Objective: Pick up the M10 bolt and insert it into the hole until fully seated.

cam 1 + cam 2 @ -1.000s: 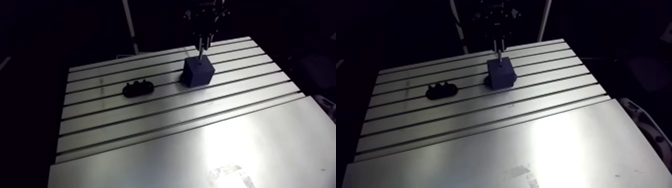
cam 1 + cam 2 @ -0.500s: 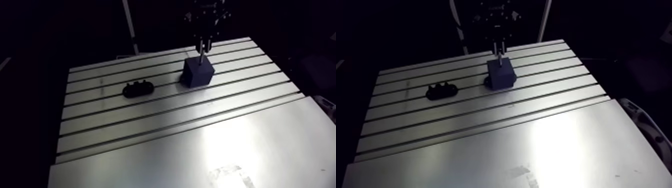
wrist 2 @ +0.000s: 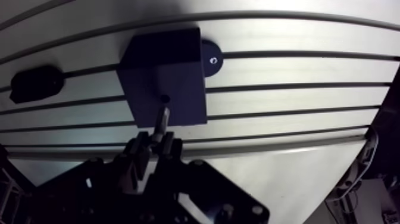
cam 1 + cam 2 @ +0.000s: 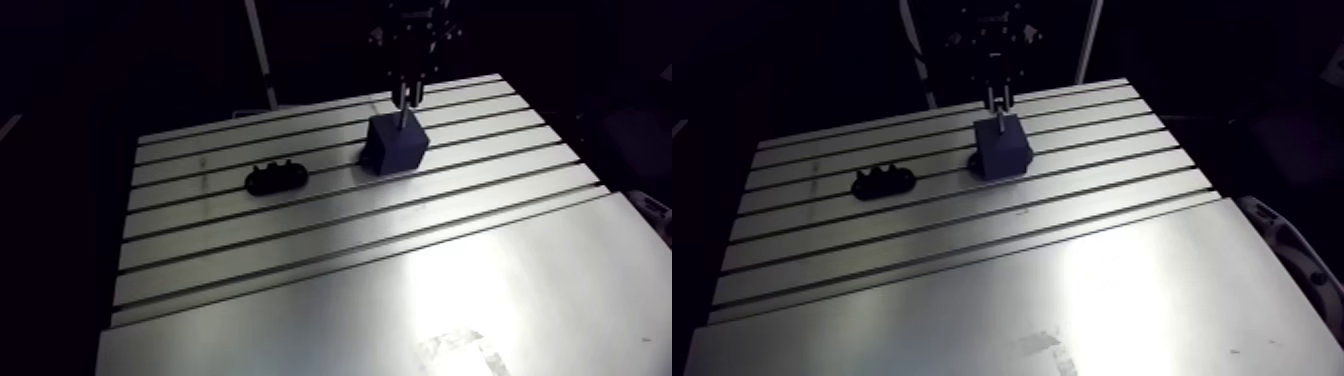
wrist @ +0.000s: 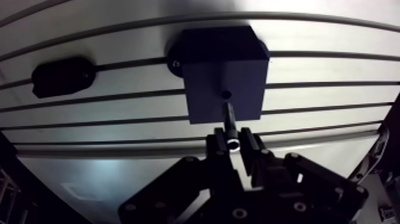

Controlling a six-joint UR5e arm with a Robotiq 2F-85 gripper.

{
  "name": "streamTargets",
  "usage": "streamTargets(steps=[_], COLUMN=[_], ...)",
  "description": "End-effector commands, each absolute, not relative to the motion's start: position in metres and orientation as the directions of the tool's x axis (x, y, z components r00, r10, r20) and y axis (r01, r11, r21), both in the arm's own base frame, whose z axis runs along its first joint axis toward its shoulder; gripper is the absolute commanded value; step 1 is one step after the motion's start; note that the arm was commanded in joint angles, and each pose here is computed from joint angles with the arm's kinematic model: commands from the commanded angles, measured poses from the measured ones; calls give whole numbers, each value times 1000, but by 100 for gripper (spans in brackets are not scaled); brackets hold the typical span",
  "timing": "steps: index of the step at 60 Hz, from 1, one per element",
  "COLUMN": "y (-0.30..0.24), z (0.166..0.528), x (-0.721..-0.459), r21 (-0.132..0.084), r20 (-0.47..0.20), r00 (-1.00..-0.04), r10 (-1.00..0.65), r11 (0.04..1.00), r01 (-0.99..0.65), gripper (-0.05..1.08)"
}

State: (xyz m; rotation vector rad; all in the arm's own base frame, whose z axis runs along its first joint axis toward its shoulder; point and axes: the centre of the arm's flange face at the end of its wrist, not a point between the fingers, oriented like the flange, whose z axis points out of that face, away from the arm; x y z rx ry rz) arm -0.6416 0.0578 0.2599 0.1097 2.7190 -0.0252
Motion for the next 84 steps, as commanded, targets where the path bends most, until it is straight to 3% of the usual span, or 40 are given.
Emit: streamTargets(steps=[1, 84], y=[59, 58], z=[260, 256], x=[-642, -644], r21=[0, -4], r20=[-405, -407], r00=[-911, -911], r10=[76, 72], r11=[997, 997], r01=[83, 81], gripper=[108, 108])
